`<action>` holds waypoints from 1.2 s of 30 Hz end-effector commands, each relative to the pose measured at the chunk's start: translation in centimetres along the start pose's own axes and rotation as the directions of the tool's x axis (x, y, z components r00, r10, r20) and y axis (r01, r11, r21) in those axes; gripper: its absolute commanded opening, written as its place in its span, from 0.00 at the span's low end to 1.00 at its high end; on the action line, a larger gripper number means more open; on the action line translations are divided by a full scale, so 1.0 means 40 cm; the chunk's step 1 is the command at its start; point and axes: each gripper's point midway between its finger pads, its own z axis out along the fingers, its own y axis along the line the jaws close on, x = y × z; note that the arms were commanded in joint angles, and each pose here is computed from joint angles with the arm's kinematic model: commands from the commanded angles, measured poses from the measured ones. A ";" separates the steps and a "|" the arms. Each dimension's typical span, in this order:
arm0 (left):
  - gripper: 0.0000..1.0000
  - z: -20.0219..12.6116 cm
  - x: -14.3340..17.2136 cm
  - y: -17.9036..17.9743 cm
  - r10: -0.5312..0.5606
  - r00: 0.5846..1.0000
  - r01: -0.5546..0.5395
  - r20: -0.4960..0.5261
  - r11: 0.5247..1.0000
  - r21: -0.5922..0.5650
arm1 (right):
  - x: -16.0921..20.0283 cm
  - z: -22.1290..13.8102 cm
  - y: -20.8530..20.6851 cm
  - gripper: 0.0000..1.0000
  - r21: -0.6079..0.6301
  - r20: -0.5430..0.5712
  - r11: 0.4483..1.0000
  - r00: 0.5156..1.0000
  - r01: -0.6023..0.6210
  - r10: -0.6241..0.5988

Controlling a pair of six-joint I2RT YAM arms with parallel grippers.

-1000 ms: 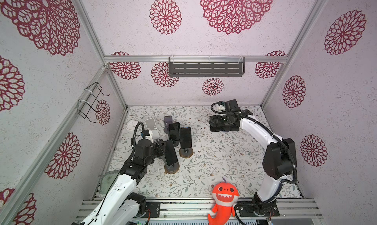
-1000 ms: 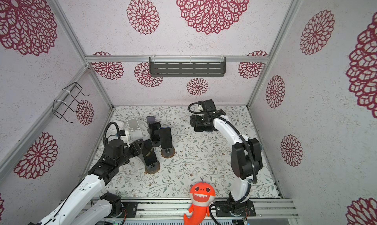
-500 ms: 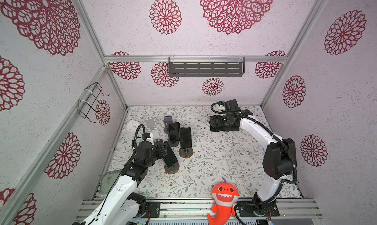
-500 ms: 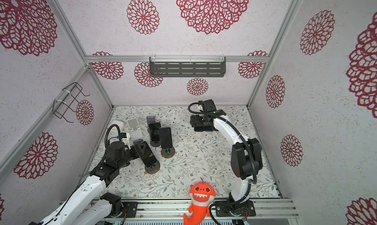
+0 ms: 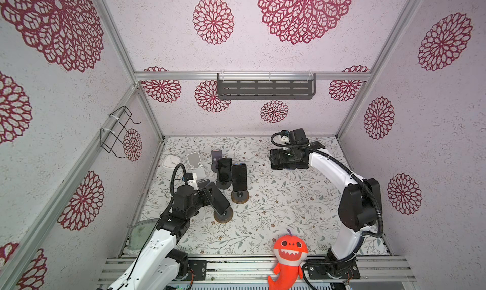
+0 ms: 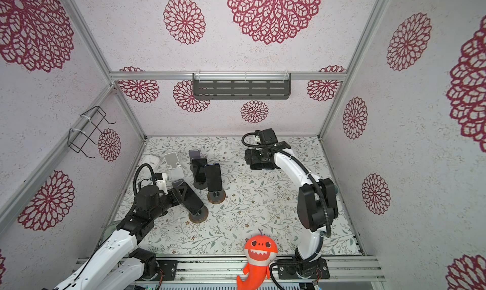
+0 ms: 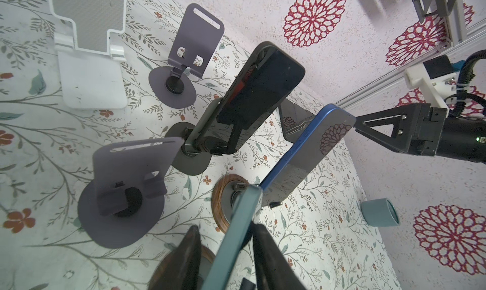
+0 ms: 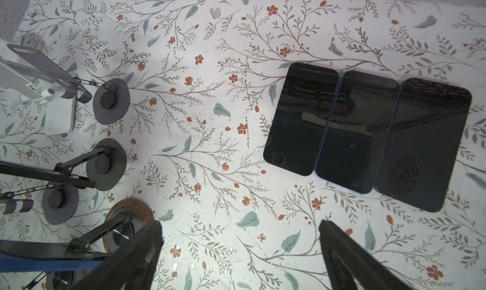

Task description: Remove the phone from the phone stand

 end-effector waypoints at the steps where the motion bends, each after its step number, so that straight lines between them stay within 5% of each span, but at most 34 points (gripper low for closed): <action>1: 0.33 -0.009 -0.021 -0.004 0.018 0.999 -0.019 0.027 1.000 0.006 | -0.055 -0.064 0.018 0.96 0.005 0.068 1.000 0.998 0.015 -0.015; 25: 0.10 -0.051 -0.058 -0.042 0.037 0.999 -0.038 0.029 0.999 0.015 | -0.054 -0.071 0.040 0.96 -0.015 0.080 0.998 0.995 0.053 -0.052; 36: 0.00 -0.067 -0.104 -0.089 0.016 1.000 -0.015 -0.006 1.000 0.016 | -0.055 -0.136 0.112 0.96 -0.094 0.198 0.968 0.957 0.232 -0.210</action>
